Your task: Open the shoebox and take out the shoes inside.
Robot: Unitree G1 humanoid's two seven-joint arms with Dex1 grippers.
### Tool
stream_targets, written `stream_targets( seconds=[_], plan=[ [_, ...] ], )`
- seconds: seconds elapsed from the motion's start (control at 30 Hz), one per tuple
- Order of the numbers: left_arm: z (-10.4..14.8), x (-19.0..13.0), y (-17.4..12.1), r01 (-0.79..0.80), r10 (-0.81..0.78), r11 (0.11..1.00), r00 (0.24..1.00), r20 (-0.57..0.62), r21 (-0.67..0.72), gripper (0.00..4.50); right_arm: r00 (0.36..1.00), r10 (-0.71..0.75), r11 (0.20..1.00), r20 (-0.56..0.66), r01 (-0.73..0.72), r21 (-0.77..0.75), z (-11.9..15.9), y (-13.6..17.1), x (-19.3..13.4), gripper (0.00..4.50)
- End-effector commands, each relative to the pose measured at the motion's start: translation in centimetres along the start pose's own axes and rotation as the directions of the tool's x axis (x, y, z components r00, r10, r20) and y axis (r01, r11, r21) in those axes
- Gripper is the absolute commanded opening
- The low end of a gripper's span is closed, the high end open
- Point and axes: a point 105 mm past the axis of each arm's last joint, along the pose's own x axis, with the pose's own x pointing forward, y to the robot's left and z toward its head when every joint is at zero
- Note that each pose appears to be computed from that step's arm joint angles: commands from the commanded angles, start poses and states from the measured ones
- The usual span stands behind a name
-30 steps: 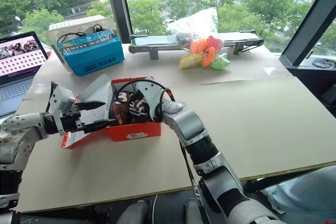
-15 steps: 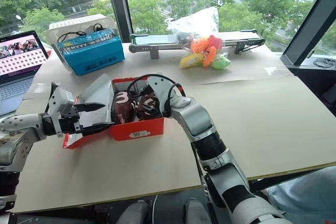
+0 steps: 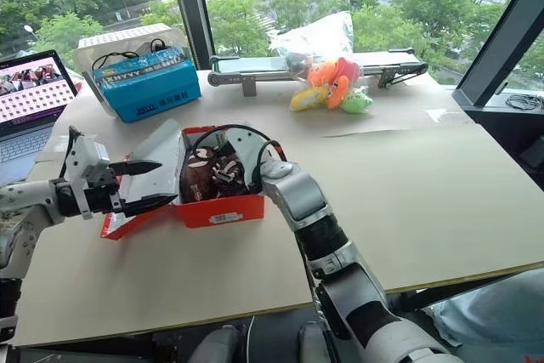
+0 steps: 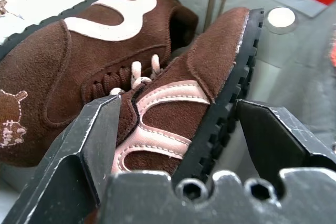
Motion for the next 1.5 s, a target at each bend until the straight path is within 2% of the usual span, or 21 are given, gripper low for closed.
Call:
stream_targets(
  seconds=[0.03, 0.13, 0.23, 0.43, 0.53, 0.73, 0.9, 1.0, 1.13, 1.23, 1.27, 1.33, 1.5],
  plan=[
    [2.1, -0.5, 0.4, -0.025, 0.021, 0.997, 0.999, 0.045, 0.076, 4.50, 0.996, 0.000, 1.000, -0.092, 0.002, 0.021, -2.9, -0.4, 0.7, 4.10],
    [2.2, -0.5, 0.4, -0.027, 0.023, 0.997, 0.999, 0.048, 0.078, 4.50, 0.996, 0.002, 1.000, -0.086, 0.000, 0.024, -2.8, -0.5, 0.7, 4.10],
    [2.3, -0.4, 0.3, -0.024, 0.020, 0.997, 0.998, 0.052, 0.078, 4.50, 0.997, -0.003, 0.999, -0.082, 0.006, 0.033, -2.9, -0.9, 0.6, 3.37],
    [2.2, -0.1, 0.3, -0.024, 0.019, 0.997, 0.998, 0.054, 0.079, 4.50, 0.996, -0.011, 0.999, -0.087, 0.016, 0.051, -3.3, -1.3, 0.4, 1.34],
    [2.2, -0.1, 0.3, -0.026, 0.021, 0.996, 0.998, 0.055, 0.081, 4.50, 0.995, -0.020, 0.998, -0.094, 0.025, 0.049, -3.6, -1.6, 0.3, 0.50],
    [2.3, 0.2, 0.5, -0.026, 0.022, 0.996, 0.998, 0.059, 0.083, 4.50, 0.996, -0.052, 0.996, -0.070, 0.057, 0.069, -3.1, -2.4, -0.1, 0.50],
    [2.3, 0.5, 0.7, -0.030, 0.024, 0.996, 0.997, 0.079, 0.080, 4.50, 0.994, -0.092, 0.988, 0.059, 0.083, 0.133, 0.9, -3.6, -2.2, 0.50],
    [2.8, 0.8, 1.4, -0.103, 0.085, 0.989, 0.983, 0.162, 0.106, 4.50, 0.977, -0.132, 0.977, 0.165, 0.100, 0.189, 4.6, -4.8, -4.6, 0.50],
    [1.6, 0.8, 1.1, -0.066, 0.054, 0.994, 0.990, 0.128, 0.090, 4.50, 0.956, -0.185, 0.958, 0.226, 0.124, 0.260, 6.3, -6.2, -6.9, 0.50],
    [1.5, 0.7, 1.0, -0.050, 0.039, 0.995, 0.992, 0.123, 0.087, 4.50, 0.943, -0.218, 0.945, 0.250, 0.140, 0.296, 6.8, -7.1, -8.3, 0.50],
    [1.5, 0.7, 0.9, -0.042, 0.031, 0.995, 0.992, 0.120, 0.088, 4.50, 0.928, -0.248, 0.923, 0.277, 0.139, 0.359, 6.9, -8.2, -9.6, 0.50],
    [1.4, 0.6, 0.8, -0.035, 0.024, 0.995, 0.992, 0.121, 0.091, 4.50, 0.905, -0.310, 0.880, 0.291, 0.157, 0.449, 6.0, -10.6, -12.0, 0.50],
    [0.9, 0.8, 0.4, -0.023, 0.013, 0.996, 0.994, 0.109, 0.090, 4.50, 0.884, -0.412, 0.800, 0.221, 0.235, 0.552, 1.8, -14.7, -15.9, 0.50]
  ],
)
